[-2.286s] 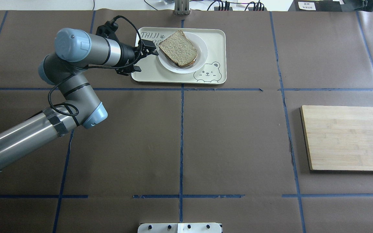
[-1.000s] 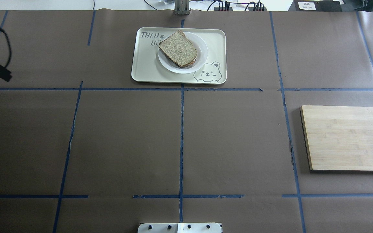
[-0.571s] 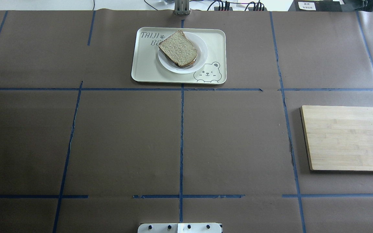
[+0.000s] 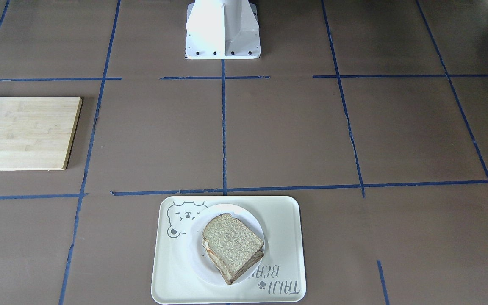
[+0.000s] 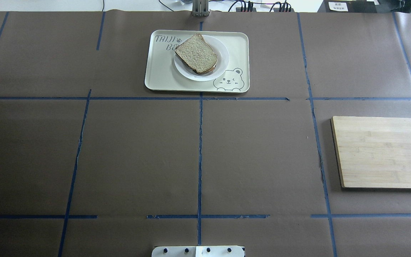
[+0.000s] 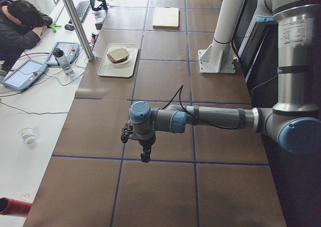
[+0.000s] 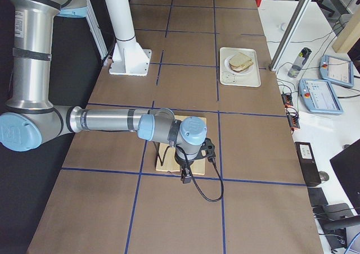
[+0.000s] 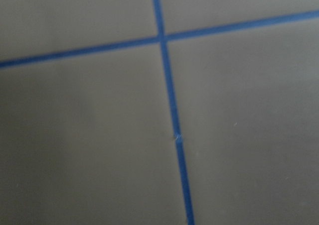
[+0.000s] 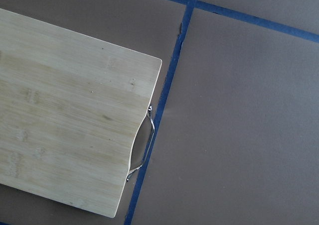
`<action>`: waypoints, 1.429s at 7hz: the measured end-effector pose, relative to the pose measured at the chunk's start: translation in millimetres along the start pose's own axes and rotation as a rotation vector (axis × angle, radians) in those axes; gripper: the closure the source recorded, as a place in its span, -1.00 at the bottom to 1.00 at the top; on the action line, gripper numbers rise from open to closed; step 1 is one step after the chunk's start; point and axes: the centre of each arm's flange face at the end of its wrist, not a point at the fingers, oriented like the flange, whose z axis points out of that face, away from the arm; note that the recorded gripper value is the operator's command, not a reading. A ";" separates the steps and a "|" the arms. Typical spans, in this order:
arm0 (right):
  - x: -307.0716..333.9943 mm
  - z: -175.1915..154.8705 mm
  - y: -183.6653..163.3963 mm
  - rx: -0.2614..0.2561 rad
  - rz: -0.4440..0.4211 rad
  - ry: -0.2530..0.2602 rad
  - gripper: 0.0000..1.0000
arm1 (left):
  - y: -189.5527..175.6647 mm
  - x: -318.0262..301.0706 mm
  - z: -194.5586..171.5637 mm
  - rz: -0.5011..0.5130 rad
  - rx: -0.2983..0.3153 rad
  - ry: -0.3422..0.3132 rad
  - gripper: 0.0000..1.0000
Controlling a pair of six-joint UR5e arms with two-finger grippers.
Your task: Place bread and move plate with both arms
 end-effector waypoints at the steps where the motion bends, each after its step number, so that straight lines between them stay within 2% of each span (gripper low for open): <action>1: 0.3 0.9 1.3 -0.002 0.001 -0.001 -1.00 | 2.4 -1.0 0.2 -0.004 -0.002 -0.001 -1.00; 10: 1.6 4.1 6.0 -0.006 0.006 -0.003 -1.00 | 4.5 0.3 -1.7 0.002 0.004 -0.006 -1.00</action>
